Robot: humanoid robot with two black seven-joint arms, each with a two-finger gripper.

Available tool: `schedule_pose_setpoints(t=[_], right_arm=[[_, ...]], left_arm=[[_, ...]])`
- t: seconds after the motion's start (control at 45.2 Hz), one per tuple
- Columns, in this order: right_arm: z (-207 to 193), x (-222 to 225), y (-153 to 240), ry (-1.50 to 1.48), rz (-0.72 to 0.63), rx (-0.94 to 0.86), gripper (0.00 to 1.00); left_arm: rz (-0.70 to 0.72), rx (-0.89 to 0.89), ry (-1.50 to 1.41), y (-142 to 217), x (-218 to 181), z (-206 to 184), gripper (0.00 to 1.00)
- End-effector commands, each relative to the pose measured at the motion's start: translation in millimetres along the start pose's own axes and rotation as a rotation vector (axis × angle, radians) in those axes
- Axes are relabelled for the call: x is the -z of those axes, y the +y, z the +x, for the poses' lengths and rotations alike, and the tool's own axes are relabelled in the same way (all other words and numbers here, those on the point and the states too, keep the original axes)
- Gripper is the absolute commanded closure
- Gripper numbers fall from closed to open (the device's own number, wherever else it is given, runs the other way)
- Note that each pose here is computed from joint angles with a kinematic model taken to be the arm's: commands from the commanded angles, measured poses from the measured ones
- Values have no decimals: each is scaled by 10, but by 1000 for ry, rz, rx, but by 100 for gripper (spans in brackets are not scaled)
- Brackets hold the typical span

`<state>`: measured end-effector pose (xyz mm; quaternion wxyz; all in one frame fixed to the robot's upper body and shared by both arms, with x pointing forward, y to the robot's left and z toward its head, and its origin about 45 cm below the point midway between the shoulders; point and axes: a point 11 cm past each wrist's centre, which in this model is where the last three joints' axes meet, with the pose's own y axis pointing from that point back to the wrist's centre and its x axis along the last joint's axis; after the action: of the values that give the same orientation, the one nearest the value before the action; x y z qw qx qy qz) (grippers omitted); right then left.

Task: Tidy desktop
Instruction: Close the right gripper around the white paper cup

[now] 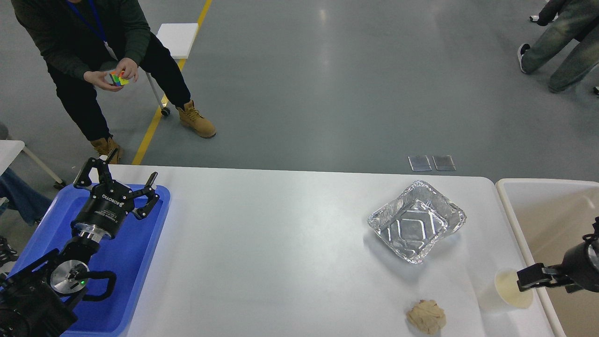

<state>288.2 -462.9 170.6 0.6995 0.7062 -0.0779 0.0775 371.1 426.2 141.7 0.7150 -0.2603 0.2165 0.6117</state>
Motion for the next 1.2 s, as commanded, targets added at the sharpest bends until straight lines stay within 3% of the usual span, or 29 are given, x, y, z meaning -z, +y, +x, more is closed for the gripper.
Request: schedule_pose_setpoints(t=[0.0,0.243,0.421,0.465,0.62,0.93,1.173], right_arm=[[-166,-130,-217,-2,-15,-14,4],[-259,-51,-419,6,11,-37,11],[-239,-58,-427,32,13,-59,26],[-240,-61,-426,44,13,-61,36],[-298,-24,-485,86,4,-23,100],[-170,-63,-379,80,-5,-56,100],[268,-2,60,106,32,-115,100]], left_arm=[[0,0,0,0,1,0,1],[0,0,0,-1,0,0,1],[-1,0,0,-1,-2,0,1],[0,0,0,0,1,0,1],[2,0,-1,-1,1,0,1],[2,0,-1,-1,1,0,1],[0,0,-1,-1,-1,0,1]])
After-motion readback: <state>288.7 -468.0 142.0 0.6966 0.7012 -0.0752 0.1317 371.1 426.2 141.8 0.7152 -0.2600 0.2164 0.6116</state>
